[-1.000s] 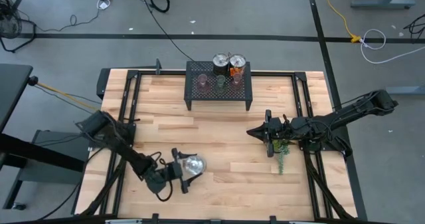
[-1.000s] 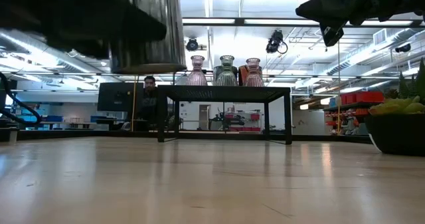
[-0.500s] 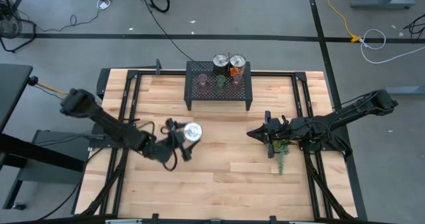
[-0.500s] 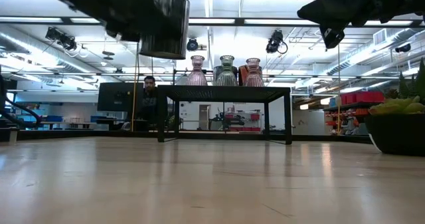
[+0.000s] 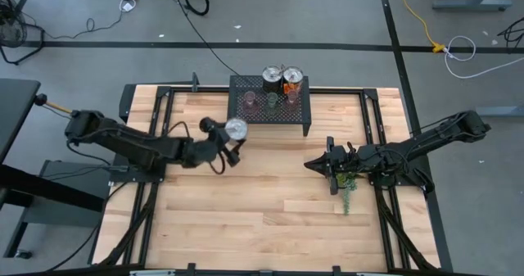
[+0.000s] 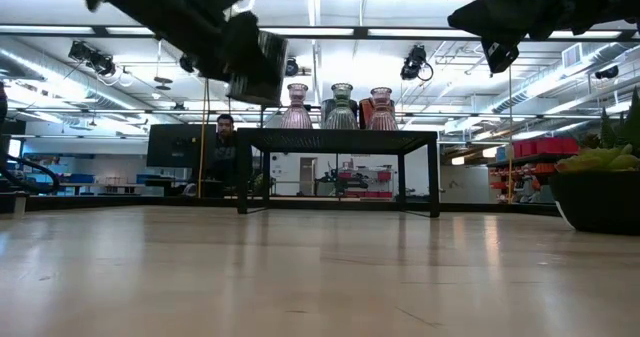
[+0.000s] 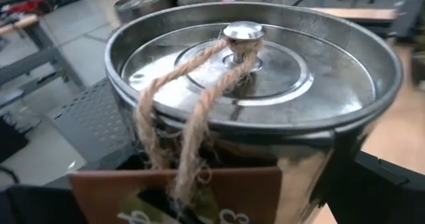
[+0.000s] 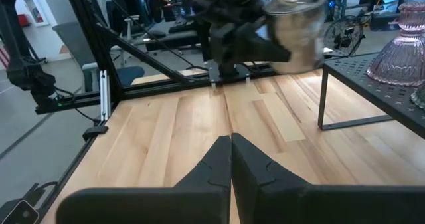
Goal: Pick & Place candle stick holders
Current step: Put the brown scented candle on the shelf
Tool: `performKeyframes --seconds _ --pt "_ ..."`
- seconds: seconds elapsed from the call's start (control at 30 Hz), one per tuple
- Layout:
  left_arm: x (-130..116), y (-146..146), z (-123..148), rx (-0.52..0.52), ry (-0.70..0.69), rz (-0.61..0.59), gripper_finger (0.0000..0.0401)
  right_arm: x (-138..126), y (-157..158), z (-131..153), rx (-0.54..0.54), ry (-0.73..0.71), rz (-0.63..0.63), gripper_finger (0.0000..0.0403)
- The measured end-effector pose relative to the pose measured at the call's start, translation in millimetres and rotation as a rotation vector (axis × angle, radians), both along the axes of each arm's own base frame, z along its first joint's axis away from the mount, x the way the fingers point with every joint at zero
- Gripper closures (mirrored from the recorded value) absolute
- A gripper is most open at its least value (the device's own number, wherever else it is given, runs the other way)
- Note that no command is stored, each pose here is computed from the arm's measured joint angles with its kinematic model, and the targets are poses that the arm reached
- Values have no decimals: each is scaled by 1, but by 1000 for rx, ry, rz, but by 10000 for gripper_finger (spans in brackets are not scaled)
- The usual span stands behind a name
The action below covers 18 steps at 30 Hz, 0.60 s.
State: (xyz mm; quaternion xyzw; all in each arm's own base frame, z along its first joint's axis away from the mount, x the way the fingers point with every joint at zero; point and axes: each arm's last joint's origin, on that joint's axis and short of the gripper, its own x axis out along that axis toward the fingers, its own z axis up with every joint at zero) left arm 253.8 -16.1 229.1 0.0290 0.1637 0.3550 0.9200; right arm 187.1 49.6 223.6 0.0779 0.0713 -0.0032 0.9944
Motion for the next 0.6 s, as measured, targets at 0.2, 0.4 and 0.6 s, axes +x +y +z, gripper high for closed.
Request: performKeyframes --seconds 0.2,0.4,0.6 --pt "-1 26 1 -26 11 41 37 0 0 0 -20 0 3 395" --pt "-8 43 13 -36 -36 61 37 0 0 0 -44 0 6 395" --pt "-15 66 17 -48 -40 123 37 0 0 0 -62 -2 9 395"
